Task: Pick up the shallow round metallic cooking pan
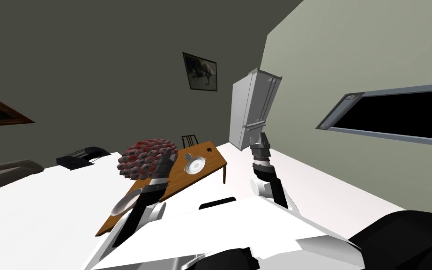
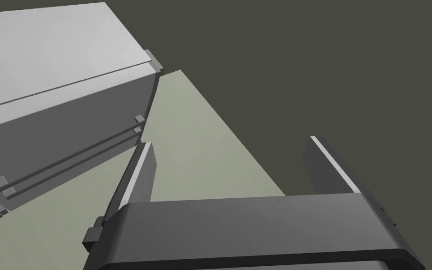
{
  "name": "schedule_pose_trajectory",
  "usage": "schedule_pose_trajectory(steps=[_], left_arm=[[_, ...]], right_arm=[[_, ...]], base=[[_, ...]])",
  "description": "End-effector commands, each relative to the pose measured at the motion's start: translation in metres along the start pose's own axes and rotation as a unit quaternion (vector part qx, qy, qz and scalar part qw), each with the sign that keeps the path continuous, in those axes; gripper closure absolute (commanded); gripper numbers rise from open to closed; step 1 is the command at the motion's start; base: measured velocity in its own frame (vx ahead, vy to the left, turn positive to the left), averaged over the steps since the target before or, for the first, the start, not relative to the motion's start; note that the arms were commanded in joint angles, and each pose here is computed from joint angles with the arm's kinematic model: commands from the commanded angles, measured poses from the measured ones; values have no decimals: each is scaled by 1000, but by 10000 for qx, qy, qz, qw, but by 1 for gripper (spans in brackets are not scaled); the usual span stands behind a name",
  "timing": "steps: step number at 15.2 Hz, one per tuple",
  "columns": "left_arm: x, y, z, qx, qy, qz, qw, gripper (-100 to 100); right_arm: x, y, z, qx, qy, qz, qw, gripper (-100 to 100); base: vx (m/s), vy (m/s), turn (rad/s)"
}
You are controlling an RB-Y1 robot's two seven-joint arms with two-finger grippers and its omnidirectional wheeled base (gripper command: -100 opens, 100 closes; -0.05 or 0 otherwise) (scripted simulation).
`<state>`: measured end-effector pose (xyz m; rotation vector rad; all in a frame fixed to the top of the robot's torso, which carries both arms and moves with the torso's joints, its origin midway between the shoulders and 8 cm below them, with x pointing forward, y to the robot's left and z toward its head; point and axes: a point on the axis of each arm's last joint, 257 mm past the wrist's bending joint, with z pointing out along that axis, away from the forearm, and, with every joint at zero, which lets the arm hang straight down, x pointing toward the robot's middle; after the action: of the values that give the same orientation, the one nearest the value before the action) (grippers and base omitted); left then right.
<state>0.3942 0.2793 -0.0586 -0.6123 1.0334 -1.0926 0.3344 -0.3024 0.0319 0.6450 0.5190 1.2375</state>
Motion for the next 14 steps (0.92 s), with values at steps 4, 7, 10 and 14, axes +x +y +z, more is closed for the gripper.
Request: schedule_pose_trajectory(steps=[4, 7, 10, 14], left_arm=[[-6, 64, -5, -854, 41, 36, 9963, -100], [-12, 103, -13, -1380, 19, 21, 9904, -100], [-15, 123, -18, -1647, -2, 3, 9863, -100], [-20, 162, -30, -2187, -61, -56, 9758, -100]], right_arm=[[0, 0, 0, 0, 0, 0, 10000, 0], [0, 0, 0, 0, 0, 0, 10000, 0], [0, 0, 0, 0, 0, 0, 10000, 0], [0, 0, 0, 0, 0, 0, 10000, 0]], base=[[-9, -20, -105], [-8, -18, -72], [-2, -13, -66], [0, -14, -75]])
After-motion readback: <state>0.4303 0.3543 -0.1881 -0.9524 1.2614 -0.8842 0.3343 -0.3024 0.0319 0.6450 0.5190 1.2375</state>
